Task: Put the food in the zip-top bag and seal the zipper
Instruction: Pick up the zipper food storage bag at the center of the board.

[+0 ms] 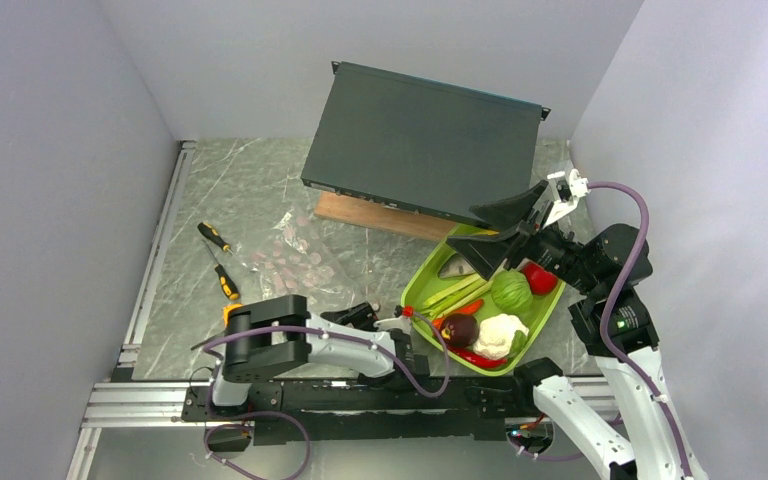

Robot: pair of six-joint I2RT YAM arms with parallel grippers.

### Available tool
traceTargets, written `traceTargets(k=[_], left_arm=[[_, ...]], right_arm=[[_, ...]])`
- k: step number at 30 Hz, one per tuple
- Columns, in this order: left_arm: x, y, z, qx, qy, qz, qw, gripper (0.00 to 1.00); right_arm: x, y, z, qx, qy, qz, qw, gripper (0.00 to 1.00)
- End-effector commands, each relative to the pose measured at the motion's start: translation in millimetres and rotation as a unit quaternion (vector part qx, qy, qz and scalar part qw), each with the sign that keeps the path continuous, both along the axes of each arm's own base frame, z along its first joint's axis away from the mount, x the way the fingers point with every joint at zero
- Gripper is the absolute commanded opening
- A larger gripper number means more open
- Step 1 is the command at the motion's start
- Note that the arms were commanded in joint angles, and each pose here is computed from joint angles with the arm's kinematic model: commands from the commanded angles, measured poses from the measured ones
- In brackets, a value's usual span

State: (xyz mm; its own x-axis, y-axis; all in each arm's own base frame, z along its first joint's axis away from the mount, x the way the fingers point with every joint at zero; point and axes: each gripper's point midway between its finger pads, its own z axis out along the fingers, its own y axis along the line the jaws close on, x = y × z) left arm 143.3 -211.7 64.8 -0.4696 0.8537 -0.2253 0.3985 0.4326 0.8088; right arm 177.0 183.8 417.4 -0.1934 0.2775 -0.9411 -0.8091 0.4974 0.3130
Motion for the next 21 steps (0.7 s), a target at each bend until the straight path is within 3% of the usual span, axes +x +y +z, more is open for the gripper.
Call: traceTargets(k=[1,4,12,21], left_arm=[[10,7,5,0.013,-0.045,0.034,0.998,0.76],[12,10,12,0.014,-0.066,0.044,0.997,0.66],[19,11,12,0.023,-0.072,0.047,0.996,0.66],[17,13,18,-0.038,-0.043,0.047,0.997,0.06]], right_arm=[[-1,0,11,0.008,-0.02,-0.001,1.0,1.0],[0,-1,10,0.007,-0.019,-0.004,1.0,1.0],[0,-1,10,0.009,-0.019,-0.002,1.0,1.0],[-1,-3,11,0.003,-0.021,-0.009,1.0,1.0]])
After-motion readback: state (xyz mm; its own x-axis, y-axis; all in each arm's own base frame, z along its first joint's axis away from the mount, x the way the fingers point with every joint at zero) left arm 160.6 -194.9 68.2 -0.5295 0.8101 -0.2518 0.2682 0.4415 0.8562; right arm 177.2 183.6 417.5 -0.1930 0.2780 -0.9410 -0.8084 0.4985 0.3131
